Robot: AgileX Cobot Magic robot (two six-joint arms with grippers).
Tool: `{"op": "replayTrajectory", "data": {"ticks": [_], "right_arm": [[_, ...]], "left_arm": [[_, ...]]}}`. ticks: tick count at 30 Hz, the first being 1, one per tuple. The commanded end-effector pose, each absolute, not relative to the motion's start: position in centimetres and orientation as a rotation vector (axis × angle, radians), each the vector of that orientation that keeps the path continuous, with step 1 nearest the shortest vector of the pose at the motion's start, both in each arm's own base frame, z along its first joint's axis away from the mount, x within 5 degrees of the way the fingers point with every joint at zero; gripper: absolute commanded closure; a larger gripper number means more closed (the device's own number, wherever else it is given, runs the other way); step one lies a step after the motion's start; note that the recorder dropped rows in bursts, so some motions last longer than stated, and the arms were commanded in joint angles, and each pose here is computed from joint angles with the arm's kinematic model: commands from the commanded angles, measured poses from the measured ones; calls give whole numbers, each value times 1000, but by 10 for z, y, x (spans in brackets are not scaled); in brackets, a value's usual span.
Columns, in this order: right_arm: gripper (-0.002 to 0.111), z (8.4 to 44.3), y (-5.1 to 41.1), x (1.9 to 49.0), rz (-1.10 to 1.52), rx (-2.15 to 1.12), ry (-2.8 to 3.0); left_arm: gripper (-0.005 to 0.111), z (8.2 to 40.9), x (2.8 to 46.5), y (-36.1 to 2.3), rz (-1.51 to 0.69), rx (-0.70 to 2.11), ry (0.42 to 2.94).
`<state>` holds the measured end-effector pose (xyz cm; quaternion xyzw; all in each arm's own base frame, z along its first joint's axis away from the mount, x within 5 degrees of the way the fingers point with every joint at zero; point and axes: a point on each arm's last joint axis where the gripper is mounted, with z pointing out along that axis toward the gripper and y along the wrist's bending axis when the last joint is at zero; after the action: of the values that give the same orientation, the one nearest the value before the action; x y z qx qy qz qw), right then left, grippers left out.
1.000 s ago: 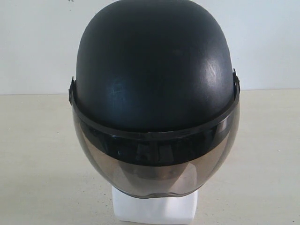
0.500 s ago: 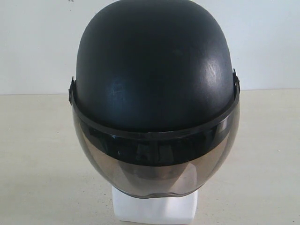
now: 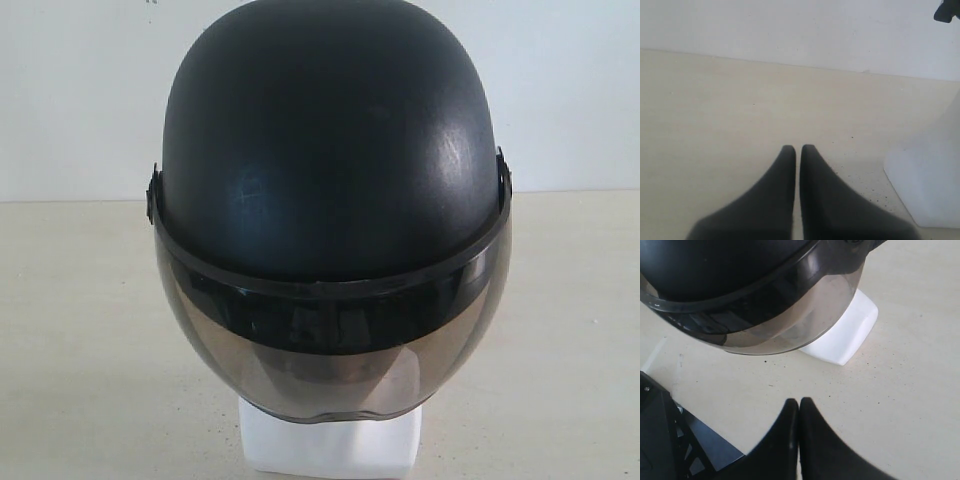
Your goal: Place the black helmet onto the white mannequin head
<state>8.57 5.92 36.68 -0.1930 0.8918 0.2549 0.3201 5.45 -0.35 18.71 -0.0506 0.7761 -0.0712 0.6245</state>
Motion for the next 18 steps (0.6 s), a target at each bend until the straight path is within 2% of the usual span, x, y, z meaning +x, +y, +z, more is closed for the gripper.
{"op": "replayTrajectory", "data": {"ticks": [1, 6, 11, 14, 18], "right_arm": [[108, 366, 59, 85, 675, -505, 2341], [108, 367, 58, 92, 581, -582, 2240], [108, 370, 42, 94, 468, -244, 1826], [108, 350, 28, 81, 390, -109, 1653], [108, 306, 16, 59, 236, -125, 1569]], "left_arm": [[102, 186, 54, -3, -169, -128, 1778], [102, 186, 54, -3, -169, -128, 1778], [102, 186, 54, -3, -169, -128, 1778], [102, 186, 54, -3, -169, -128, 1778], [102, 186, 54, -3, -169, -128, 1778]]}}
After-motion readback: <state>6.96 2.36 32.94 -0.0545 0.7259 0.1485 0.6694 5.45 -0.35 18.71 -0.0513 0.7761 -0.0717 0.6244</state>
